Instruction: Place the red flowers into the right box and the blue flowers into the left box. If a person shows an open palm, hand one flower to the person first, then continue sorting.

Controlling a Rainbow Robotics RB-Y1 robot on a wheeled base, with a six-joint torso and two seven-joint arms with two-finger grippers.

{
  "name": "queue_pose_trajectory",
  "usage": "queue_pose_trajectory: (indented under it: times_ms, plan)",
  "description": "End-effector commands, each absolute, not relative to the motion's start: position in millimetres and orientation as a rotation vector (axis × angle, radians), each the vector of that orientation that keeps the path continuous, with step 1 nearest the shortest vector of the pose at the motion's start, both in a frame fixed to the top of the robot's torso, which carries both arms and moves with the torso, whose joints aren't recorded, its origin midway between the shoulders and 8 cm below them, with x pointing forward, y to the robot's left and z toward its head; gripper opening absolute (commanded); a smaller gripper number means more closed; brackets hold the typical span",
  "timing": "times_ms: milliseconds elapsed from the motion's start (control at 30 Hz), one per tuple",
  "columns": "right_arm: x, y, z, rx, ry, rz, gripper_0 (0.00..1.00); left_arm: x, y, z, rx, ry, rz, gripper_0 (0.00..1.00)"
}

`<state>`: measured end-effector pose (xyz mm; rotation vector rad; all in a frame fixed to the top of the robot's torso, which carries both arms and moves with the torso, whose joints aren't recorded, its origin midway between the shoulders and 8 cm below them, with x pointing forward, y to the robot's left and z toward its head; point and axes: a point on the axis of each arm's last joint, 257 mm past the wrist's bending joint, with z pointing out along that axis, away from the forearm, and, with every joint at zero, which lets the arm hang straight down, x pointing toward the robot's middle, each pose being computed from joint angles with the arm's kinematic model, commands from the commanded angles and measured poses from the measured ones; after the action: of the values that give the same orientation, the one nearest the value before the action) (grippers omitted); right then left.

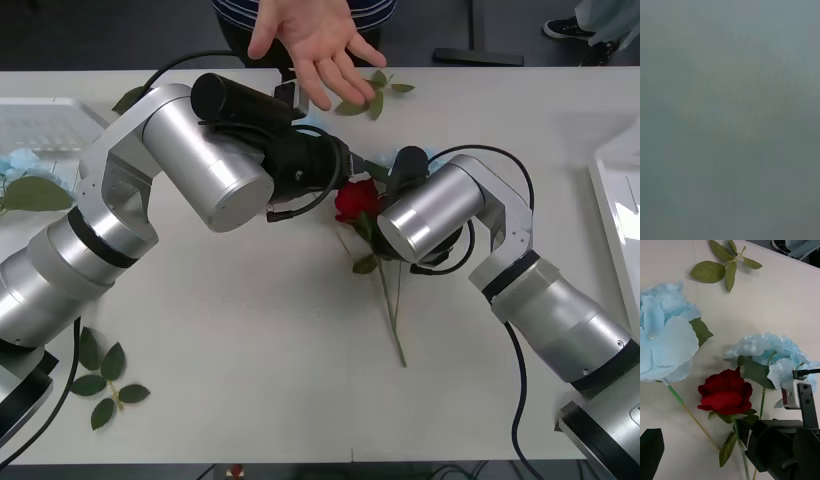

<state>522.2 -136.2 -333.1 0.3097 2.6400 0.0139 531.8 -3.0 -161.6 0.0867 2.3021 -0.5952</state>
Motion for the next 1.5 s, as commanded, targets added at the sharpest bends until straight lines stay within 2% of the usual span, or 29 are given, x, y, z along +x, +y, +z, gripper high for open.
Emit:
queue_pose_trajectory:
  times_ms: [33, 267, 767, 967, 1200, 1500]
  plan:
    - [532.8, -138.9, -327.7, 0.323, 2.617, 0.025, 0.00, 532.3, -18.2, -130.9, 0.142, 2.245, -0.625, 1.00]
    - [536.8, -139.3, -341.9, 0.305, 2.611, 0.035, 0.00, 532.3, -18.2, -130.9, 0.142, 2.245, -0.625, 1.00]
    - [546.9, -155.5, -329.4, 0.301, 2.565, -0.020, 0.00, 532.3, -18.2, -130.9, 0.142, 2.245, -0.625, 1.00]
    - [548.5, -174.2, -269.6, 0.323, 2.545, -0.053, 0.00, 532.3, -18.2, -130.9, 0.142, 2.245, -0.625, 1.00]
    - [527.6, -195.7, -171.3, 0.267, 2.534, -0.044, 0.00, 532.3, -18.2, -130.9, 0.142, 2.245, -0.625, 1.00]
    - [494.8, -198.1, -95.4, 0.154, 2.438, -0.022, 0.00, 532.3, -18.2, -130.9, 0.142, 2.245, -0.625, 1.00]
